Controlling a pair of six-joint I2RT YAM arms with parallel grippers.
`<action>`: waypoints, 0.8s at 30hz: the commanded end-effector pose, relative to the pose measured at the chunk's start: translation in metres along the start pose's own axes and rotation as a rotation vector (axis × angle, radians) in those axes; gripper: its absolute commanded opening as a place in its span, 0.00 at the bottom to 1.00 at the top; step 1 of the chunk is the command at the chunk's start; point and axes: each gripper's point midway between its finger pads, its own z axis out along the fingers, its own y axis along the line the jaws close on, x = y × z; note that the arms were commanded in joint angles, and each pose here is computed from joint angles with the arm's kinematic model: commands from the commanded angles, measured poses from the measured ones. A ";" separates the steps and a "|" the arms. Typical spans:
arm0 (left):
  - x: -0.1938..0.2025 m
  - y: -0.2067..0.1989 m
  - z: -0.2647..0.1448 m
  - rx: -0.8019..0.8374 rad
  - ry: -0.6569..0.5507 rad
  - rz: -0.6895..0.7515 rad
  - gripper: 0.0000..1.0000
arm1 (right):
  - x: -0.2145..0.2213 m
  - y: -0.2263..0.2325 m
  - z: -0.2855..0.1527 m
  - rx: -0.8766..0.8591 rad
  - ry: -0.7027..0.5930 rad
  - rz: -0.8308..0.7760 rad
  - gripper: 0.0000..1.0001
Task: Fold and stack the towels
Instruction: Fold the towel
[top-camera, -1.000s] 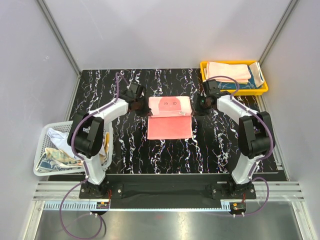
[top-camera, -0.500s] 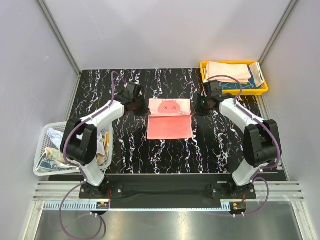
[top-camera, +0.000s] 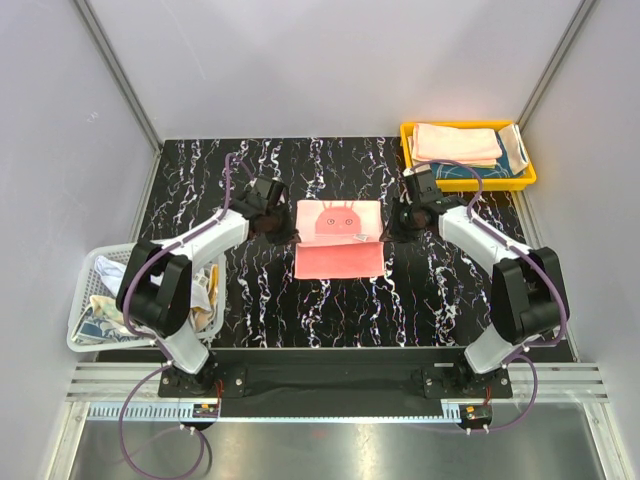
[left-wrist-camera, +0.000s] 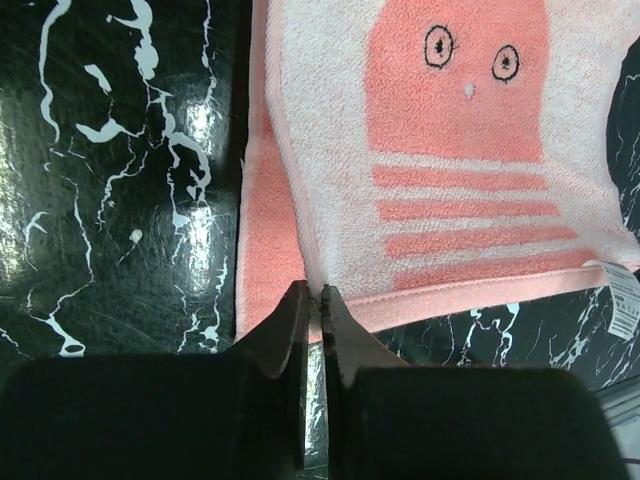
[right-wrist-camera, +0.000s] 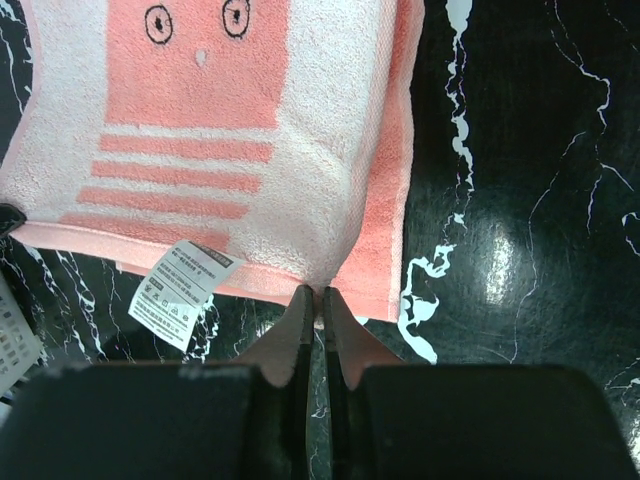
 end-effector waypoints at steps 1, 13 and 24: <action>-0.006 -0.008 -0.015 0.024 -0.051 0.035 0.00 | -0.009 0.006 -0.015 -0.011 -0.060 -0.008 0.00; -0.002 -0.011 -0.029 0.036 -0.066 0.043 0.00 | 0.001 0.006 -0.024 -0.016 -0.057 -0.018 0.00; 0.008 -0.003 -0.030 0.034 -0.054 0.044 0.00 | 0.016 0.007 -0.022 -0.031 -0.031 -0.016 0.00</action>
